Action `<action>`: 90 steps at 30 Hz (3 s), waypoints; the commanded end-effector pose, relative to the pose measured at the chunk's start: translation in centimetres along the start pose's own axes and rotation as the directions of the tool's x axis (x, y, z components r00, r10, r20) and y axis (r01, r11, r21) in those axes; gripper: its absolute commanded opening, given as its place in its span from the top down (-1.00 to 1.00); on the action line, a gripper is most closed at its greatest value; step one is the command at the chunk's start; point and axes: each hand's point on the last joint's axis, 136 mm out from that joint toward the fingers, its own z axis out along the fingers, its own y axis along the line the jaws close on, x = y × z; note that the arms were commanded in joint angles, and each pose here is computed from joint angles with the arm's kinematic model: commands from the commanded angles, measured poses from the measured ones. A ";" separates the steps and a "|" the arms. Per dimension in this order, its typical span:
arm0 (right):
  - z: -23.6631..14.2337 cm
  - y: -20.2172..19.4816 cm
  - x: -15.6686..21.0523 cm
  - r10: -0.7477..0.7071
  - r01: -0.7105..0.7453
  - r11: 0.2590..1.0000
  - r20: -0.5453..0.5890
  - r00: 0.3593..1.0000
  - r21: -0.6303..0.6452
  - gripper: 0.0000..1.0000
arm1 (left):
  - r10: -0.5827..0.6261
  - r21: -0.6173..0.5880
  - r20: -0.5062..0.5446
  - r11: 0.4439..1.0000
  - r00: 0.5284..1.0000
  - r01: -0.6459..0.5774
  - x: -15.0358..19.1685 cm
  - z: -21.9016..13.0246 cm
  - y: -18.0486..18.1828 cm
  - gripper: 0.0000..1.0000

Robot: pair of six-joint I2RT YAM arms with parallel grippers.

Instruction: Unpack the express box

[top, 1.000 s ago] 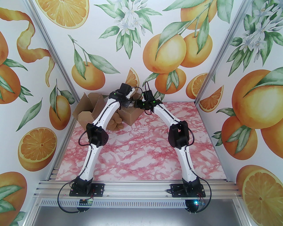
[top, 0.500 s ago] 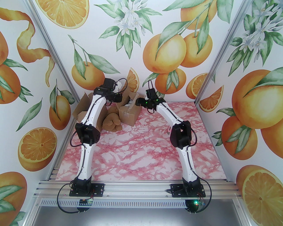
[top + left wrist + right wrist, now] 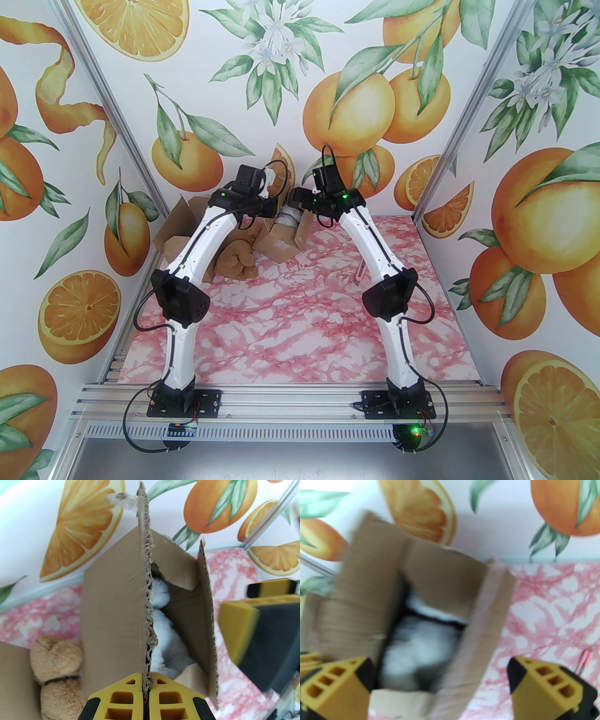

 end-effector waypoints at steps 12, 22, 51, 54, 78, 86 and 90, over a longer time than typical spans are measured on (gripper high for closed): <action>1.2 -5.8 7.3 -0.081 0.130 0.962 -0.201 0.976 0.239 -0.99 | 0.132 -0.171 0.232 0.981 0.964 -0.093 -5.0 -4.8 -0.7 1.00; -0.9 -12.9 10.3 0.197 -0.165 0.964 -0.146 0.969 0.209 -0.99 | 0.131 -0.197 0.254 0.977 0.958 -0.081 -4.8 -5.6 0.1 1.00; 1.9 -0.2 5.6 0.282 -0.283 0.927 -0.041 0.958 -0.247 0.07 | 0.224 -0.255 0.366 0.958 0.903 -0.134 -4.1 -7.5 -3.2 1.00; 2.8 -0.9 6.5 0.267 -0.273 0.936 -0.054 0.962 -0.224 -0.12 | 0.222 -0.208 0.379 0.966 0.898 -0.151 -4.1 -7.5 -4.0 1.00; 10.3 -2.4 13.7 0.148 -0.199 0.973 -0.347 0.926 -0.116 0.31 | 0.208 0.147 0.443 0.943 0.872 -0.299 -3.2 -5.1 -8.8 1.00; 2.6 3.5 5.3 0.083 -0.122 0.930 -0.126 0.989 -0.346 1.00 | 0.059 -0.019 0.265 0.998 0.962 -0.056 -1.0 -2.3 -1.1 1.00; -3.5 6.0 1.8 0.091 -0.083 0.878 -0.006 0.996 -0.472 1.00 | -0.039 -0.071 0.190 0.996 0.981 0.053 0.8 -0.9 1.9 1.00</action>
